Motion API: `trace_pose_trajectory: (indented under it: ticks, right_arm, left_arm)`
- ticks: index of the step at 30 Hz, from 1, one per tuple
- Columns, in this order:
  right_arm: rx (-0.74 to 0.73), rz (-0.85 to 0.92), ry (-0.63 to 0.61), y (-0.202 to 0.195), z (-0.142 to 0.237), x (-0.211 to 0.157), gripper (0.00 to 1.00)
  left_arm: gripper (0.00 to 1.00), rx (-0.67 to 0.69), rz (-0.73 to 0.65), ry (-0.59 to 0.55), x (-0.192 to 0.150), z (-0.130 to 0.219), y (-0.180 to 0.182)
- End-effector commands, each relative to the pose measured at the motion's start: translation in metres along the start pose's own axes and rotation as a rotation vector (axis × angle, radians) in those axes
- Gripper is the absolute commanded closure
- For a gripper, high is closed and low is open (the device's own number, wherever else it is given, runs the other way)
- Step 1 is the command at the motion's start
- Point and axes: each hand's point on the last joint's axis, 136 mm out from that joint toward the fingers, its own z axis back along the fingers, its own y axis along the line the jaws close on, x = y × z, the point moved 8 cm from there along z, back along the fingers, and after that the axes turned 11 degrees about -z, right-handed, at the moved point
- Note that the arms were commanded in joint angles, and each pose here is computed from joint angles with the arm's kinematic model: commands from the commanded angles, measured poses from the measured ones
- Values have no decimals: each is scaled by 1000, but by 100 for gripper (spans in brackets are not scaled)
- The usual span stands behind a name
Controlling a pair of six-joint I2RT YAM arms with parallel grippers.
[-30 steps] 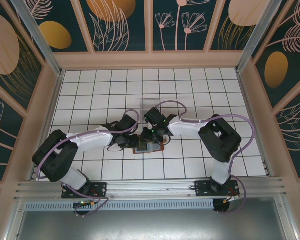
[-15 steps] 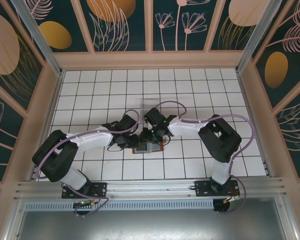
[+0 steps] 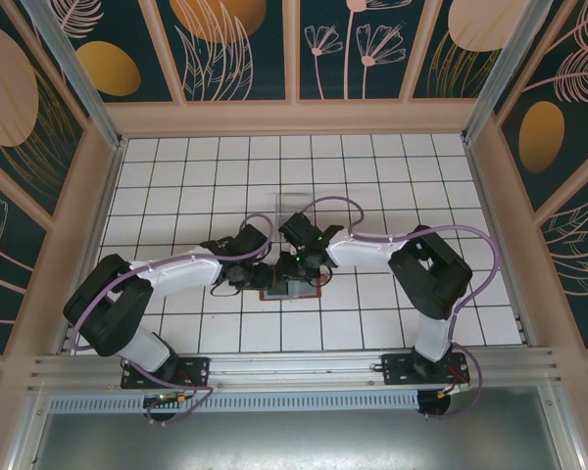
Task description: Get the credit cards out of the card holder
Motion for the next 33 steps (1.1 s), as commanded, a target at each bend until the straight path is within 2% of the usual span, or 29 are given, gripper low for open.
trace_pose_trajectory:
  ticks: [1,10,16,26,33]
  right_arm:
    - [-107,-2,12,-15,-6,-4,68]
    - [48,-7,-30,4,17,-3,68]
    - [112,-7,-22,9,19,-4,69]
    - [118,-17,7,3,6,-6,69]
    - [105,-18,10,0,1,-5,69]
  left_arm:
    - [63,69,-4,35,-6,1,7]
    - [65,66,1,25,-5,3,7]
    - [62,88,19,-22,0,12,7]
    - [62,93,29,-52,3,19,7]
    - [72,159,34,-9,-4,9,15]
